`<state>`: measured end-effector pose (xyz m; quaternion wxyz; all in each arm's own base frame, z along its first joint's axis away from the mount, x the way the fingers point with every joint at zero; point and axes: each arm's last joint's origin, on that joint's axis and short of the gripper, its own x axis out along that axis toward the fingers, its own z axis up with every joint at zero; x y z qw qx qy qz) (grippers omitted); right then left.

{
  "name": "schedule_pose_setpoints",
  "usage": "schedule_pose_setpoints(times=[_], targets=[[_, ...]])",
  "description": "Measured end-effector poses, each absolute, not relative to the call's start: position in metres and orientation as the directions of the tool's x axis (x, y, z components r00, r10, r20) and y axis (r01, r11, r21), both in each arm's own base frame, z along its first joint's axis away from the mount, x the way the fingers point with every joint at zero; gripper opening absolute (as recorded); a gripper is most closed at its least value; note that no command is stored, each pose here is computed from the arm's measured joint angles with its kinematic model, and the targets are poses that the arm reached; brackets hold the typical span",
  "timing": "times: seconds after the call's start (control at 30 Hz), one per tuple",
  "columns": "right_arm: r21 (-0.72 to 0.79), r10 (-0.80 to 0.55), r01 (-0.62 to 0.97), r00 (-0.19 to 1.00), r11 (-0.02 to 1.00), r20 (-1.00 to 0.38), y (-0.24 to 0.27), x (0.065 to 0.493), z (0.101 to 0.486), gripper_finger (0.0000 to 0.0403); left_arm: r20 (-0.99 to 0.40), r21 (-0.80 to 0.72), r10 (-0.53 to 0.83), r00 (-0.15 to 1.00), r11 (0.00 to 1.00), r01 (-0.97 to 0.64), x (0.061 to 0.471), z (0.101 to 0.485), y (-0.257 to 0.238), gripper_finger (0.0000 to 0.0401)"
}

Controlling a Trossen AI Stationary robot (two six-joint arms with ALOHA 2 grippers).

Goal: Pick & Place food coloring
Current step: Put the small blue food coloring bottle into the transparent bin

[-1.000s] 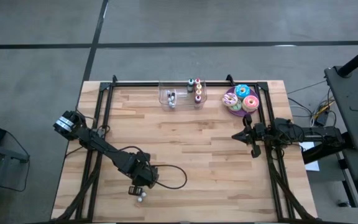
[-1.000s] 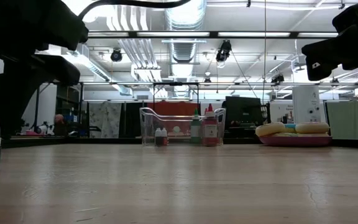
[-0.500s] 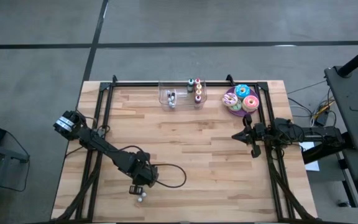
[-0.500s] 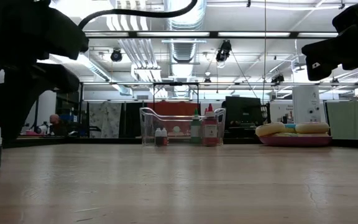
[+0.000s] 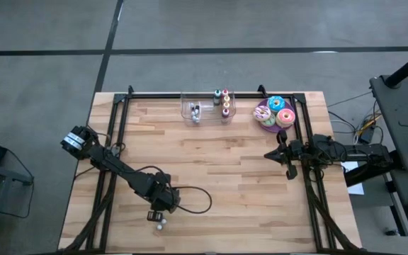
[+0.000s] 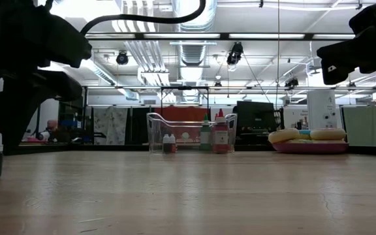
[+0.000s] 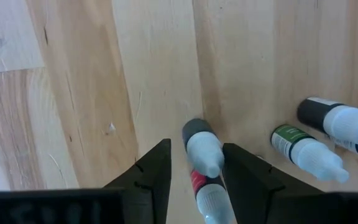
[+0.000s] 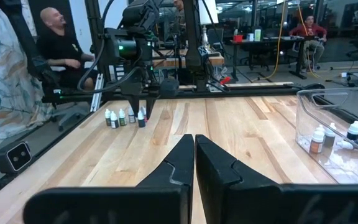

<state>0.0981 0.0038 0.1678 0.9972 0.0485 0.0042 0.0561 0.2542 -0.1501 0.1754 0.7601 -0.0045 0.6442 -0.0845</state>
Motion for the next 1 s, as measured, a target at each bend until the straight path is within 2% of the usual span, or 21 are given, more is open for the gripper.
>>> schedule_pose_setpoints(times=[0.17, 0.5, 0.77, 1.0], targets=[[0.097, 0.112, -0.111, 0.994, 0.989, -0.003, 0.004, 0.098, 0.168, 0.0009, -0.980, -0.114, -0.131, 0.152, 0.987, 0.118, 0.254, 0.174, -0.149, 0.0103], [0.097, 0.112, -0.112, 0.994, 0.989, -0.004, 0.004, 0.098, 0.168, 0.0008, -0.979, -0.115, -0.132, 0.154, 0.987, 0.112, 0.255, 0.175, -0.147, 0.0037], [0.097, 0.112, -0.112, 0.994, 0.989, -0.004, 0.004, 0.098, 0.168, 0.0009, -0.976, -0.120, -0.135, 0.171, 0.988, 0.093, 0.256, 0.181, -0.141, 0.0042], [0.097, 0.112, -0.111, 0.994, 0.989, -0.004, 0.004, 0.098, 0.168, 0.0009, -0.966, -0.130, -0.137, 0.219, 0.990, 0.049, 0.257, 0.202, -0.116, 0.0043]])
